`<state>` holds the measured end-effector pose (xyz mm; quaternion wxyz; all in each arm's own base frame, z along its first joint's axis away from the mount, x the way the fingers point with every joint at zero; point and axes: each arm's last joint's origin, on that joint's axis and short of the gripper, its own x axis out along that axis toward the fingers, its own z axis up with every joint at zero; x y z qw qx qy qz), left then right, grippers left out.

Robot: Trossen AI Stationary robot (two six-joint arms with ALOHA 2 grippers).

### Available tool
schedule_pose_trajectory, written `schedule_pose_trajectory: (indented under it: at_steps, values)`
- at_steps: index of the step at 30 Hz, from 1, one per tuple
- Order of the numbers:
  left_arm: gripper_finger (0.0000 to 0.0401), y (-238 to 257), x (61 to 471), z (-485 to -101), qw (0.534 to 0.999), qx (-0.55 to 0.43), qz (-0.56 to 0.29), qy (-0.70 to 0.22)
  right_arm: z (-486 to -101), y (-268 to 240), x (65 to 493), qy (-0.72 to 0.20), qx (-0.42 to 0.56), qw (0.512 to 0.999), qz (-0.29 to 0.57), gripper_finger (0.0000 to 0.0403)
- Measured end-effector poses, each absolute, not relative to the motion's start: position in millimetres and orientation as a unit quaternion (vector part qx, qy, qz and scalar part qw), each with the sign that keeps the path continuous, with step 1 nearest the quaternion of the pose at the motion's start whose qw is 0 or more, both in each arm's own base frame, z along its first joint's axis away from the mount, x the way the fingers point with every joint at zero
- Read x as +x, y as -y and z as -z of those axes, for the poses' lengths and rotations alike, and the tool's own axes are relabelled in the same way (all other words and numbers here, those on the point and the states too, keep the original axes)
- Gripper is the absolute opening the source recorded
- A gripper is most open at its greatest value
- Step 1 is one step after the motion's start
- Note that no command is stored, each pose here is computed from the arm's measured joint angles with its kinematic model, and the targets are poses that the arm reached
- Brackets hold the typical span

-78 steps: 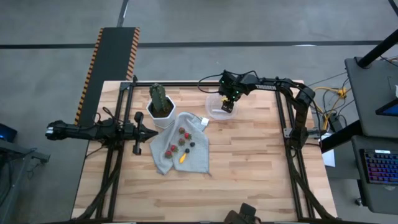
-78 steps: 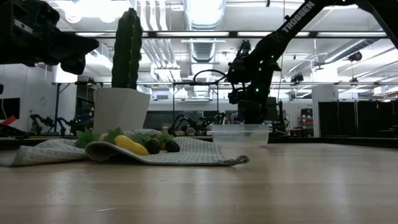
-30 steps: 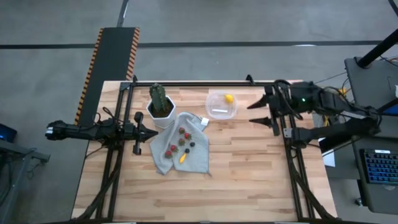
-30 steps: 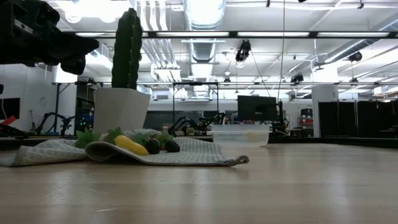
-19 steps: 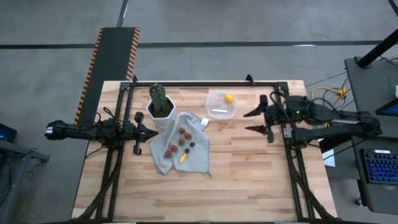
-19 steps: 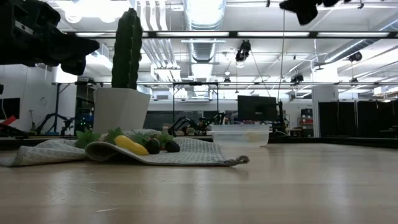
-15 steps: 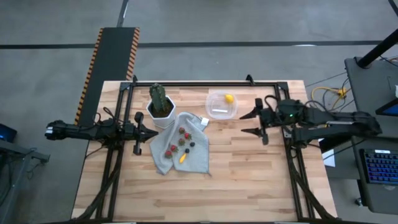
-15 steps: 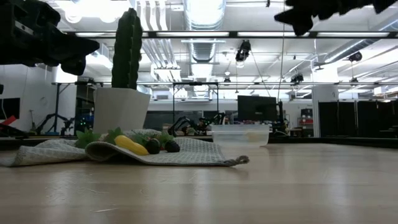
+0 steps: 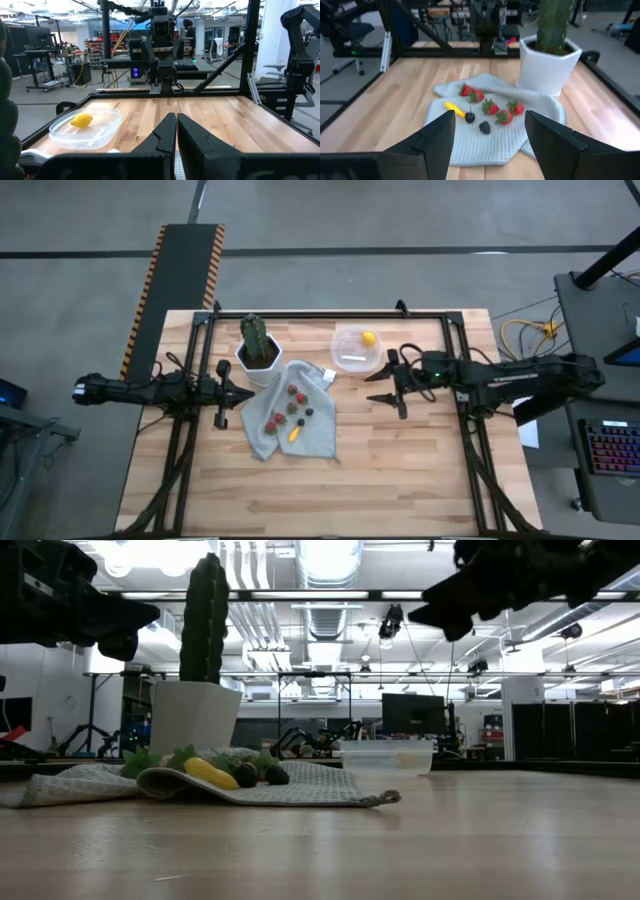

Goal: Pick and placing Produce into tupperware
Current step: Put the black blackberry into the transparent bin

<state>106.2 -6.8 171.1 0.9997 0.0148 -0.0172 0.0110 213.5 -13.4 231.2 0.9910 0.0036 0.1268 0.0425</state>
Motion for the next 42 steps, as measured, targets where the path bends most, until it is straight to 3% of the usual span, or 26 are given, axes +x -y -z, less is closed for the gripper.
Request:
schedule_pose_trajectory:
  at_steps: [12, 24, 42]
  values:
    - [0.0, 6.8, 106.4, -170.7, 1.0, 0.015, -0.011, 0.015, -199.1, 9.9, 279.3, -0.207, 0.003, 0.975, -0.078, 0.0233]
    - [0.0, 6.8, 106.4, -170.8, 1.0, 0.015, -0.011, 0.015, -168.7, -17.9, 359.7, -0.261, -0.109, 0.947, -0.155, 0.0233]
    - [0.0, 6.8, 106.6, -170.5, 1.0, 0.015, -0.011, 0.014, -139.3, -8.5, 428.9, -0.43, -0.114, 0.887, -0.121, 0.0226]
